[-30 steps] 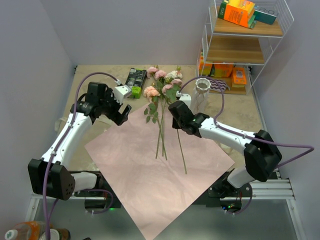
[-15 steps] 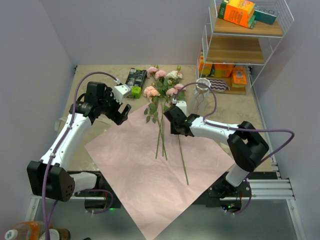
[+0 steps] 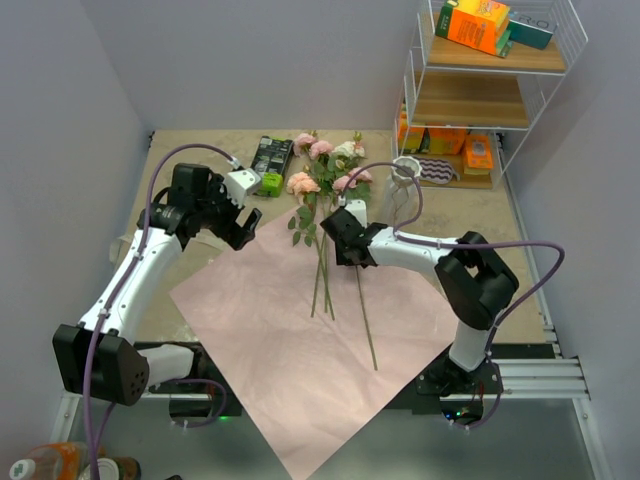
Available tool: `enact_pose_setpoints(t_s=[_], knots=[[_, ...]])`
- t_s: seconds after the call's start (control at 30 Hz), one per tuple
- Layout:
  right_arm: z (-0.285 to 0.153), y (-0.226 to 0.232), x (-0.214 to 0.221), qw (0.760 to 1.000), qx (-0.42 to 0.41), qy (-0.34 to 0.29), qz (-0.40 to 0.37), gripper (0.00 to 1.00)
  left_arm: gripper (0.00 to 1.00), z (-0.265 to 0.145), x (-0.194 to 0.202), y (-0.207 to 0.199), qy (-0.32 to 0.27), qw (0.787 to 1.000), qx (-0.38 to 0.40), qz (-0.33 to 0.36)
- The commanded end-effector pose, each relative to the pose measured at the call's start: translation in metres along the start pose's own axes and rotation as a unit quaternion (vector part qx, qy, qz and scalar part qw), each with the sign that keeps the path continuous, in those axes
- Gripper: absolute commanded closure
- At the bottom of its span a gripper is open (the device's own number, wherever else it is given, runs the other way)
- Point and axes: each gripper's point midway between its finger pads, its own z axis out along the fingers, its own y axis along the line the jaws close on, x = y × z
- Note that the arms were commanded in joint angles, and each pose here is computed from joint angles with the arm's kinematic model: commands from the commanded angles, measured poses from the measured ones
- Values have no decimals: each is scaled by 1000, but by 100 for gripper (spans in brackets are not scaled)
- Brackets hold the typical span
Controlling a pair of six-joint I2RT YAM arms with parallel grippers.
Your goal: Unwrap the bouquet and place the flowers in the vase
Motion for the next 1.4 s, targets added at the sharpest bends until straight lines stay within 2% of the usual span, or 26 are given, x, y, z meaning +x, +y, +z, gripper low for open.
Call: enact_pose_setpoints(t_s=[0.0, 0.23, 0.57, 0.7, 0.77, 0.97, 1.1, 1.2, 1.37], knots=[[21, -6, -9, 1000, 21, -5, 1, 54, 1, -9, -9, 1, -20, 1000, -6, 2], [36, -1, -6, 1000, 0, 0, 10, 58, 1, -13, -10, -1, -20, 1000, -5, -3], [25, 14, -24, 999, -42, -17, 21, 81, 1, -21, -22, 2, -29, 1000, -8, 0], [12, 20, -42, 997, -59, -37, 31, 100, 1, -22, -24, 1, -32, 999, -8, 2], [2, 23, -54, 996, -70, -51, 38, 100, 1, -22, -23, 1, -34, 999, -7, 1], [-55, 28, -117, 982, -112, -134, 67, 100, 1, -24, -30, 4, -42, 999, 3, -15], [-100, 22, -160, 968, -128, -200, 76, 100, 1, -34, -49, 8, -67, 997, 13, -28], [-143, 14, -197, 952, -141, -261, 80, 100, 1, -37, -56, 10, -74, 997, 18, -33], [-231, -11, -263, 907, -148, -386, 82, 100, 1, -42, -64, 12, -87, 995, 31, -45]])
